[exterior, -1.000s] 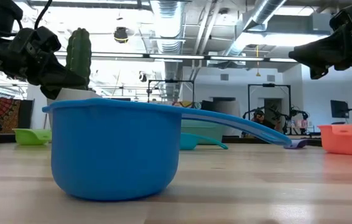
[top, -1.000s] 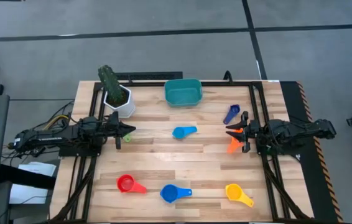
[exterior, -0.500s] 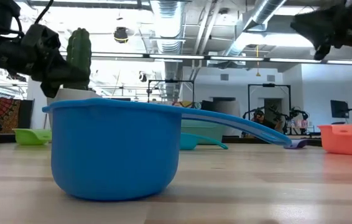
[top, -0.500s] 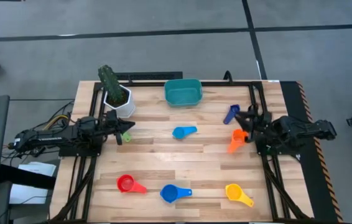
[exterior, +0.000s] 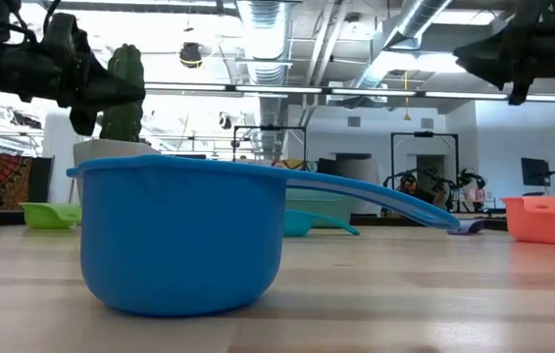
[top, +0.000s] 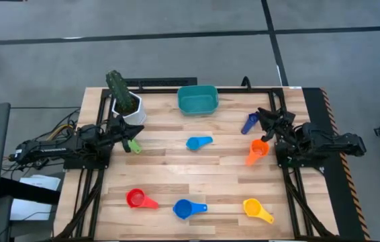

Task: Nest measuring cups in basket
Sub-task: Stack the red measuring cup into the orange measuring cup

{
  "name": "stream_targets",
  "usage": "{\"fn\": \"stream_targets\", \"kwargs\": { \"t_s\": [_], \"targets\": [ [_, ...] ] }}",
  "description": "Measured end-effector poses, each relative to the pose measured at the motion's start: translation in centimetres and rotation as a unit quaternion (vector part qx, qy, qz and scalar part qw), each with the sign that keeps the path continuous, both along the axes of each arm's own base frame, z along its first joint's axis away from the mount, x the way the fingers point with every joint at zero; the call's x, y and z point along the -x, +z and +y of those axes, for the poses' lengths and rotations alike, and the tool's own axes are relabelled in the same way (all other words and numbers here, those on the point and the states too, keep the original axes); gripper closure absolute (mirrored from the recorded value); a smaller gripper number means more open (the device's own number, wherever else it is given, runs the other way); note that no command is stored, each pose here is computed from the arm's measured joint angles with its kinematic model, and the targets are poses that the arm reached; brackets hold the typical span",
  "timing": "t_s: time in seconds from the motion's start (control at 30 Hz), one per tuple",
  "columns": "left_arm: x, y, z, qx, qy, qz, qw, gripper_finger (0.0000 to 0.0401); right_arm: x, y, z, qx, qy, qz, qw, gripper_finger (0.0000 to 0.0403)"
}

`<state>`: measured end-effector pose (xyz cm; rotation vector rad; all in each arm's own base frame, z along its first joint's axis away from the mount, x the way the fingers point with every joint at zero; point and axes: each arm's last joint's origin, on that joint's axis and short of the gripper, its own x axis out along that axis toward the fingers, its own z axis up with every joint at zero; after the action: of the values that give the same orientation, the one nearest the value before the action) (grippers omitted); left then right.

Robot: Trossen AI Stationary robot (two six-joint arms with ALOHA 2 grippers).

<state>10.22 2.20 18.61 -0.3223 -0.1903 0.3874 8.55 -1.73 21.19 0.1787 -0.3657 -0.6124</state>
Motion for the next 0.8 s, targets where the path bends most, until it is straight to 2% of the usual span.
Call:
{"fn": "stream_targets", "kwargs": {
  "t_s": [0.13,0.3,0.43,0.67,0.8],
  "targets": [
    [0.0,0.1,0.1,0.003,0.014,-0.005,1.0,0.0378,-0.7,-0.6,0.0,-0.021,0.008,0.023,0.999,0.0258],
    [0.1,0.6,0.1,0.003,0.022,-0.029,0.999,0.0321,-1.6,-0.9,-0.1,-0.044,0.01,0.03,0.999,0.0247],
    [-0.1,2.8,0.0,-0.016,0.008,-0.021,1.0,0.0273,-2.2,-0.5,-0.4,-0.045,-0.004,0.024,0.999,0.0235],
    [-1.8,7.2,0.3,-0.046,0.016,0.08,0.996,0.0227,-3.4,2.4,-1.3,-0.062,-0.039,0.03,0.997,0.0214],
    [-3.9,7.5,0.6,-0.045,0.013,0.137,0.989,0.0223,-4.3,3.4,-1.9,-0.099,-0.058,0.082,0.99,0.021]
  ]
}}
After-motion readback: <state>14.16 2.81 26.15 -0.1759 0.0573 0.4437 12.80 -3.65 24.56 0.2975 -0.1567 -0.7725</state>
